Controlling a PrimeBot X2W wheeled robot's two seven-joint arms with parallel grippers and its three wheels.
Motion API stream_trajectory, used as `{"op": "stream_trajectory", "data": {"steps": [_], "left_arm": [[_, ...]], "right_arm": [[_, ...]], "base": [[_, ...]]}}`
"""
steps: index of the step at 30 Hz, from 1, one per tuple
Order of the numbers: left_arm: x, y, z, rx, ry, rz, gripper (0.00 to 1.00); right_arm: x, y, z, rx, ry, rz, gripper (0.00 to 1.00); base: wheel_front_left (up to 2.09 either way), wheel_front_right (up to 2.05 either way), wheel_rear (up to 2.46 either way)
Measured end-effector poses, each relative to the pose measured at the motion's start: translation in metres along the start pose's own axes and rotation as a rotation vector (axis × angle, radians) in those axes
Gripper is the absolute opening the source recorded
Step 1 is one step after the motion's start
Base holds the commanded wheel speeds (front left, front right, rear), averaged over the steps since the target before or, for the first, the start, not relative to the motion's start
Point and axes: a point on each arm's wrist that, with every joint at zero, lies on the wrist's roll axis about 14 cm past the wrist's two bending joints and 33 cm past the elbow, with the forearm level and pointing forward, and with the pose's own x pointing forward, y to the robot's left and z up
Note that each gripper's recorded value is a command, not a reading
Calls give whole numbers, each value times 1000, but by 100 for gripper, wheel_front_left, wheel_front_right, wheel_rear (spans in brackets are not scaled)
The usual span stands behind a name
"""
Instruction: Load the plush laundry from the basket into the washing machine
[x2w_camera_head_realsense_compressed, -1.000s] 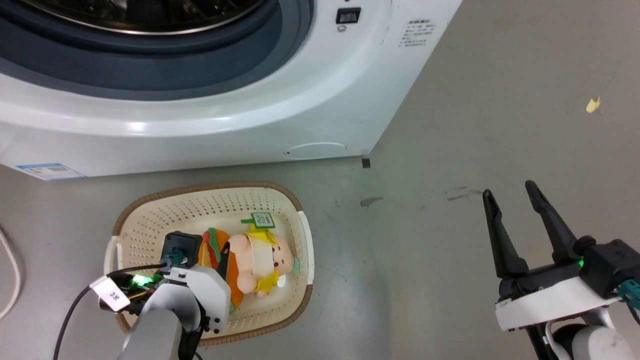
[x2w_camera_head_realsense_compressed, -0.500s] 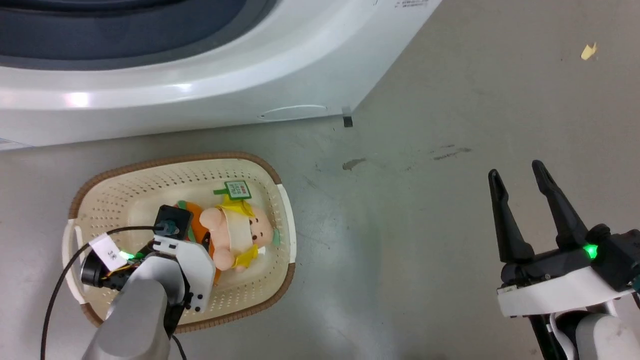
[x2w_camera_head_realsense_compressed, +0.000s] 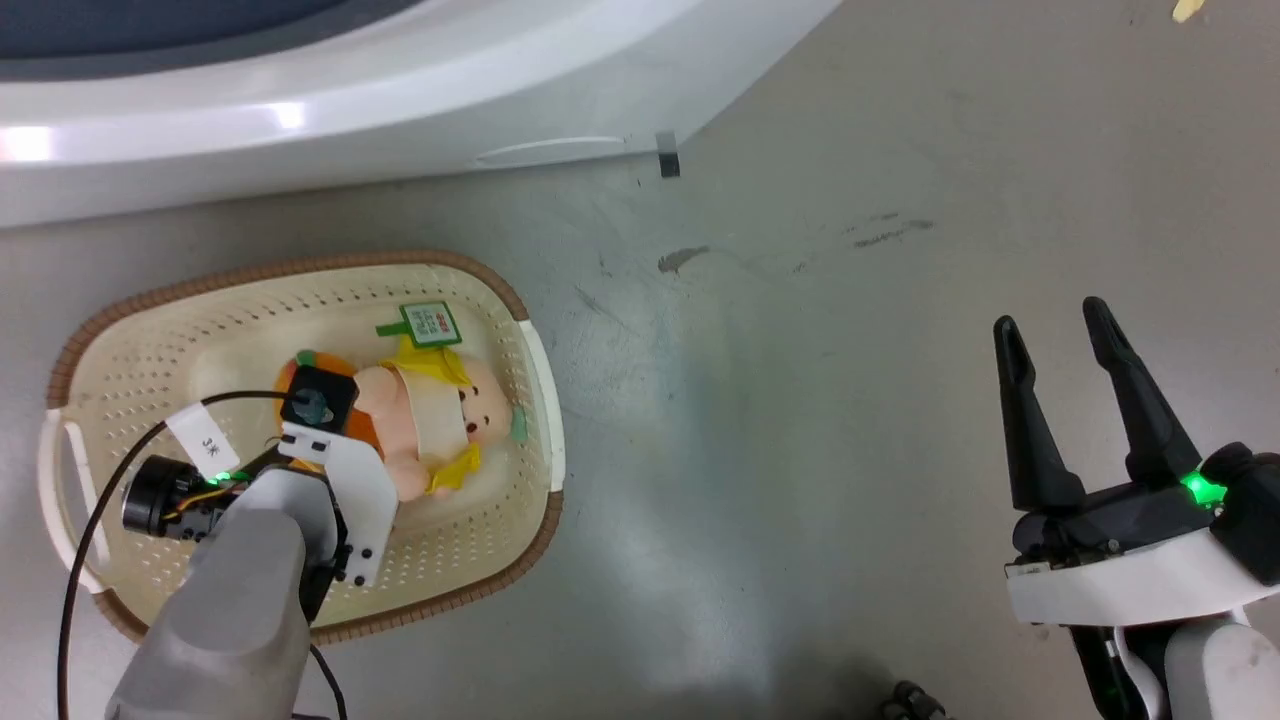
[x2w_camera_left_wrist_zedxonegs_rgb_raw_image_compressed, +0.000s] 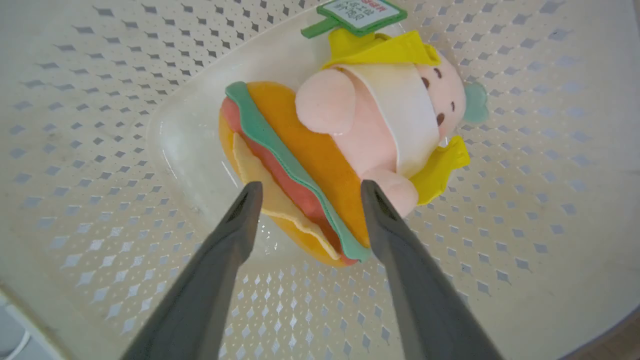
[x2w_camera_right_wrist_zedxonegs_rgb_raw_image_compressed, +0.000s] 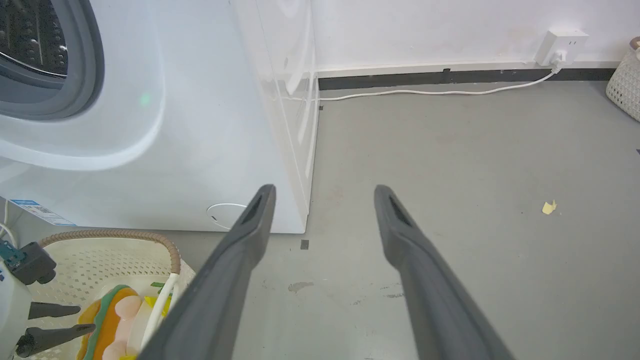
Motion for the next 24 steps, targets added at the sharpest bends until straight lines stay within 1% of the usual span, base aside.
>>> {"op": "stream_trajectory", "data": {"steps": [10,17,18,19,20,24], "left_arm": [[34,-3,-20,18,97,-23,100],[57,-5,-24,14,107,-38,100],[60,-6,-26,15,111,-40,95],[63,-6,-27,14,118,-43,33],[66,-7,-29,14,123,-48,0],[76,-11,-32,18,137,-67,0]], "right_arm": [[13,-4,-18,-20,24,-8,100],[19,-7,-34,-26,48,-16,100],[19,-8,-36,-27,51,-16,100],[20,-8,-38,-29,56,-18,100],[20,-9,-40,-30,59,-19,100],[24,-11,-45,-39,62,-23,100]], "base": [[0,0,0],[0,0,0],[0,0,0],[0,0,0],[0,0,0],[0,0,0]]}}
